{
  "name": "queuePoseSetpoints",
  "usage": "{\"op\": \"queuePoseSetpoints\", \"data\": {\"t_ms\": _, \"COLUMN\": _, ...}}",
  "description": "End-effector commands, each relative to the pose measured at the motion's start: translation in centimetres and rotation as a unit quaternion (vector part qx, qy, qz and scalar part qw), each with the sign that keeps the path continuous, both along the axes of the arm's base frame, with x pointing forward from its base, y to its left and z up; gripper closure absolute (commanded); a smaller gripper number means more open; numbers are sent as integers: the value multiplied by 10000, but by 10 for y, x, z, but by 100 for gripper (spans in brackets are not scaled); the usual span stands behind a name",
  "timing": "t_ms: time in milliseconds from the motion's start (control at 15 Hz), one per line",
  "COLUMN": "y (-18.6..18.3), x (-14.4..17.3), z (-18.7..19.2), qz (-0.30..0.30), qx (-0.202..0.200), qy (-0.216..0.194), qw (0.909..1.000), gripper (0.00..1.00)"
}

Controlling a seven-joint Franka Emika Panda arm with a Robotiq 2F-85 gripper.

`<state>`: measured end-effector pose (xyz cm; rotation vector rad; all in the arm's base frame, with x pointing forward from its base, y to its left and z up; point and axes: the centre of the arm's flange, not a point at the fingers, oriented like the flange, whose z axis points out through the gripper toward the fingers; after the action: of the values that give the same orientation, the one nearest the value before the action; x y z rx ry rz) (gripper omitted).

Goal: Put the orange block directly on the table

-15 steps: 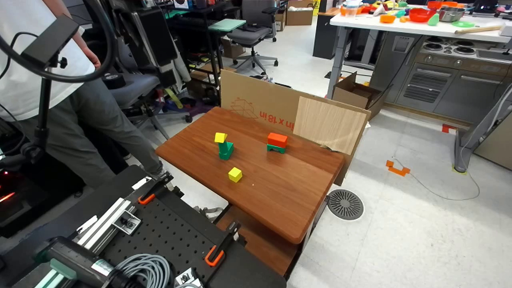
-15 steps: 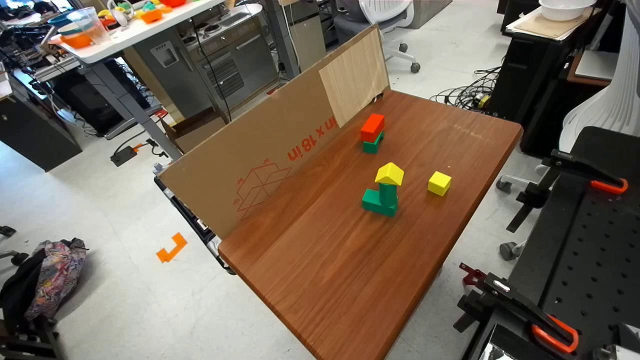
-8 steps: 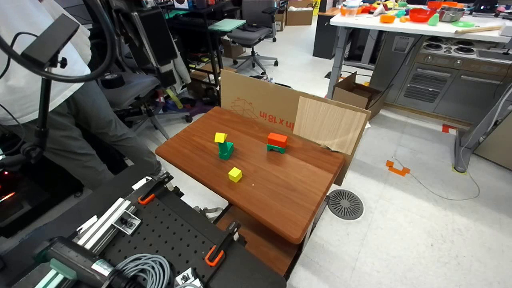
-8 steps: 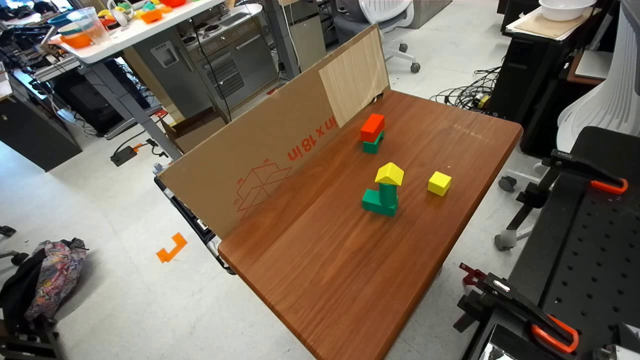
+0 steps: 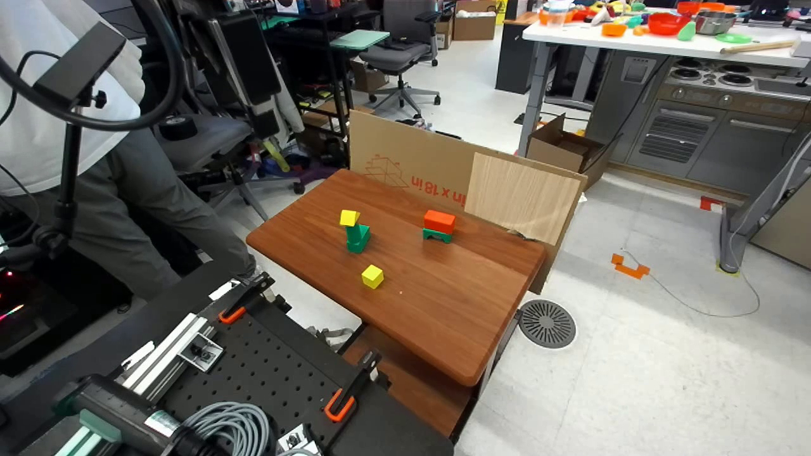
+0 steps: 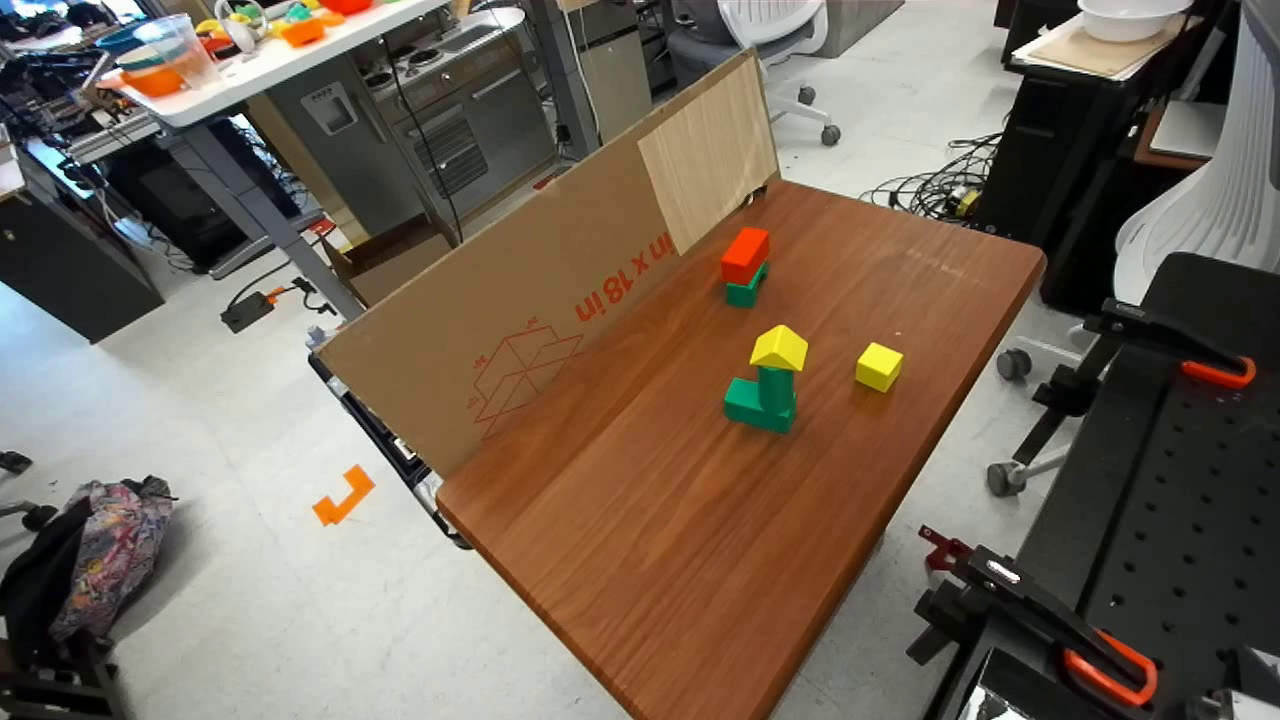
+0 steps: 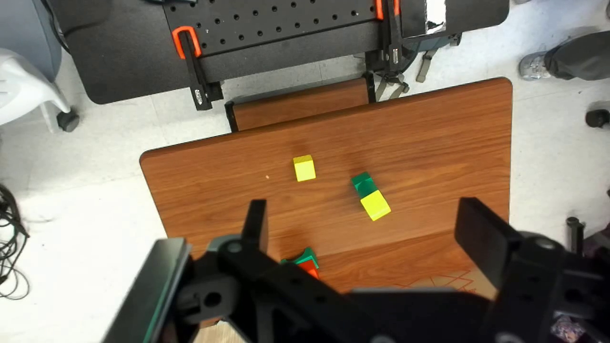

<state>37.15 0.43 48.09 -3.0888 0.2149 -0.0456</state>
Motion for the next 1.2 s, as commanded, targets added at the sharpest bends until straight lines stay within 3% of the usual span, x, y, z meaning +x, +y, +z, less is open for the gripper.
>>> {"op": "queuePoseSetpoints", "data": {"t_ms": 0, "y": 0, "x": 0, "z": 0, "qz": 0, "qx": 0, "qy": 0, "qw": 10000, "gripper": 0}}
{"op": "queuePoseSetpoints", "data": {"t_ms": 267, "y": 5, "x": 16, "z": -26, "qz": -192, "qx": -78, "qy": 235, "qw": 9995, "gripper": 0}}
{"op": "queuePoseSetpoints", "data": {"t_ms": 600, "y": 6, "x": 55, "z": -91, "qz": -1283, "qx": -398, "qy": 437, "qw": 9900, "gripper": 0}}
{"op": "queuePoseSetpoints", "data": {"t_ms": 867, "y": 12, "x": 80, "z": -164, "qz": -2242, "qx": -651, "qy": 945, "qw": 9678, "gripper": 0}}
{"op": "queuePoseSetpoints", "data": {"t_ms": 1133, "y": 6, "x": 103, "z": -228, "qz": -3237, "qx": -889, "qy": 1414, "qw": 9313, "gripper": 0}}
